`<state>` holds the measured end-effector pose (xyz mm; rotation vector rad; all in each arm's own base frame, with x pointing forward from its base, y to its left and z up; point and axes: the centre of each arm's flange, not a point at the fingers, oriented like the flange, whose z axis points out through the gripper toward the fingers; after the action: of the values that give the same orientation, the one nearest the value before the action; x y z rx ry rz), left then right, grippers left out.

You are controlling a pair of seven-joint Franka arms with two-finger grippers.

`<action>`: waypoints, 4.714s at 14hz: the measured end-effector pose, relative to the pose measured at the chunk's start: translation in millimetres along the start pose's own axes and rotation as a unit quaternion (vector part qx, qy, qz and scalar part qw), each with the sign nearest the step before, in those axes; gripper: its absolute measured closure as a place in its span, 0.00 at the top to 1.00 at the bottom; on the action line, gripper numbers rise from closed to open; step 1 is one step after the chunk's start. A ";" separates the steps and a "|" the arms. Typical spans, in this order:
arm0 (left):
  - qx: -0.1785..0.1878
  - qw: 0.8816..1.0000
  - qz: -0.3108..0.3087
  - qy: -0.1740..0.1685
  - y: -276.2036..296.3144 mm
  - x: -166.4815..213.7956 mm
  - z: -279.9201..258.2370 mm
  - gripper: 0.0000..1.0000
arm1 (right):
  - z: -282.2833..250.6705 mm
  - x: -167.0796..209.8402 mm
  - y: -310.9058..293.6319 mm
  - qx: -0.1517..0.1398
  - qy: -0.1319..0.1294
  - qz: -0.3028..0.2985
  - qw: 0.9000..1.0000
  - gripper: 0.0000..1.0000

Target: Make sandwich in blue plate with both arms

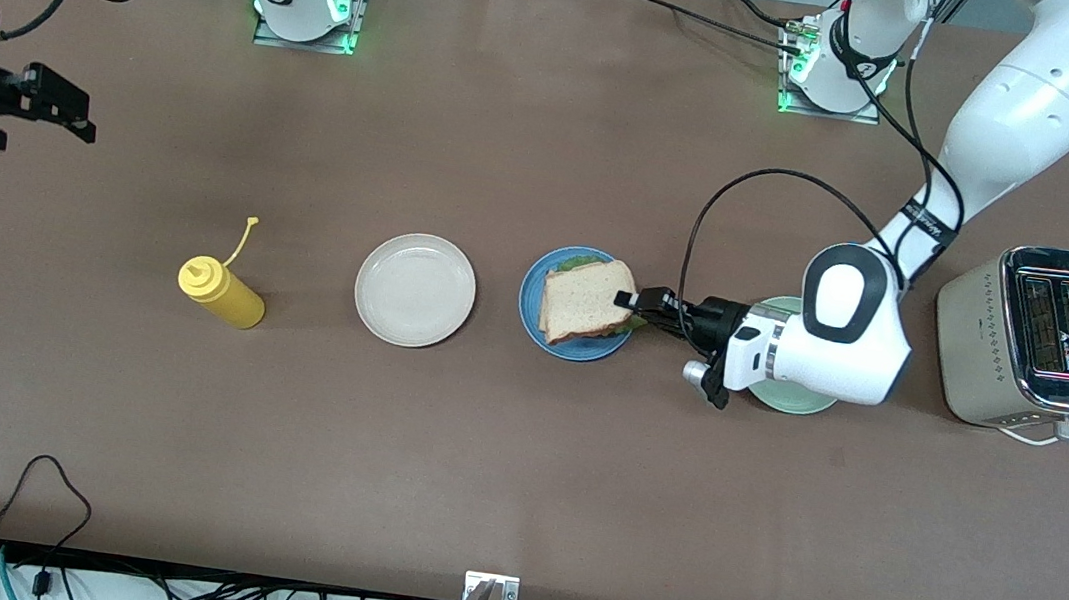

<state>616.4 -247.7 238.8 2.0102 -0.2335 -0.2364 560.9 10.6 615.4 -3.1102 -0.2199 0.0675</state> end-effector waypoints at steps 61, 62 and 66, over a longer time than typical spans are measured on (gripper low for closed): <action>0.528 0.845 -0.052 0.059 226.7 -142.1 -334.5 1.00 | -34.8 -24.9 -27.5 -0.026 0.047 0.030 0.998 1.00; 0.528 0.845 -0.052 0.059 226.6 -142.2 -334.5 1.00 | -34.9 -24.9 -27.5 -0.026 0.047 0.030 0.998 1.00; 0.528 0.845 -0.051 0.059 226.8 -142.1 -334.0 1.00 | -35.0 -25.0 -27.5 -0.026 0.047 0.030 0.998 1.00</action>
<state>555.7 -19.5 595.8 3.1354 -0.1907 -0.0300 533.9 33.6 652.1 -3.1624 -0.1279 -0.0839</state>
